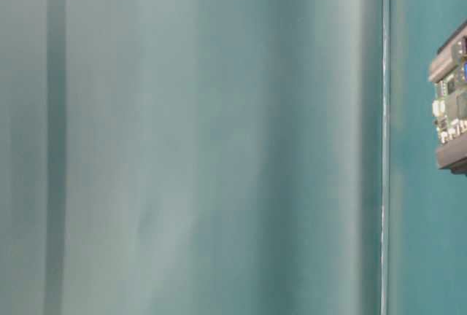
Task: Insert the USB into the fixed PCB.
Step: 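Lift and carry the USB plug with the right gripper toward the board's ports, then align the USB plug with the right-side USB port on the board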
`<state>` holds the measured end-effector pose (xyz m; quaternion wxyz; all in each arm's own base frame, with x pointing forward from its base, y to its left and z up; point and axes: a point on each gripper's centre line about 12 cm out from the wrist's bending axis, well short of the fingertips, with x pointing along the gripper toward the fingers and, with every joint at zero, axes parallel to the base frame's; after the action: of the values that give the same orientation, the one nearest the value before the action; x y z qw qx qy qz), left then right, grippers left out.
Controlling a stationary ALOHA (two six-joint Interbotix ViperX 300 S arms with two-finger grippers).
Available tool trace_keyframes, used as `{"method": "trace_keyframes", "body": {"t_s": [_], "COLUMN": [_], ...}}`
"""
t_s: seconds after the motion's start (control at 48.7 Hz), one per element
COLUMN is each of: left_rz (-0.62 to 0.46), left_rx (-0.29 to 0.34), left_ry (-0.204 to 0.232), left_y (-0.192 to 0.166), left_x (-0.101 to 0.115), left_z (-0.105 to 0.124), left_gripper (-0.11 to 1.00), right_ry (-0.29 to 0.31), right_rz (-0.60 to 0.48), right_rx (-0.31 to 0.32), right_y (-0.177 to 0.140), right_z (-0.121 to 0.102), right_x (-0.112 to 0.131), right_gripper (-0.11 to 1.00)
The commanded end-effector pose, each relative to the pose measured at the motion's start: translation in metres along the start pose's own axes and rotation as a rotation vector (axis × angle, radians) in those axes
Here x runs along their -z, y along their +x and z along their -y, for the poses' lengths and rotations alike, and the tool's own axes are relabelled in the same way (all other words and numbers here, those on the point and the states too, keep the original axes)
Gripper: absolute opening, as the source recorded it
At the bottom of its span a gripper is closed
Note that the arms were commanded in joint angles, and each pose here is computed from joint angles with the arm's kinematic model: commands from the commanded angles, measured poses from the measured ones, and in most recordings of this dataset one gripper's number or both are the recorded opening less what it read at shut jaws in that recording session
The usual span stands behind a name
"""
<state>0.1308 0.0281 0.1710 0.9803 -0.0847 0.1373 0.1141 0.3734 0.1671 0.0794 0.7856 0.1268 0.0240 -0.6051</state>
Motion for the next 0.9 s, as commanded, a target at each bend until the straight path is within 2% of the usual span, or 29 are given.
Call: {"method": "trace_keyframes", "body": {"t_s": [0.0,0.884], "left_rz": [0.024,0.023], "left_rx": [0.004,0.004], "left_ry": [0.001,0.001], "left_y": [-0.0003,-0.0002], "left_x": [-0.0110,-0.0104], "left_z": [0.0017,0.0016], "left_gripper": [0.03,0.03], "right_ry": [0.031,0.032], "right_rz": [0.001,0.022], "right_rx": [0.009,0.027], "right_y": [-0.0019,0.0031], "right_z": [-0.0049,-0.0048], "right_x": [-0.0115,-0.0150], "right_gripper": [0.21,0.21]}}
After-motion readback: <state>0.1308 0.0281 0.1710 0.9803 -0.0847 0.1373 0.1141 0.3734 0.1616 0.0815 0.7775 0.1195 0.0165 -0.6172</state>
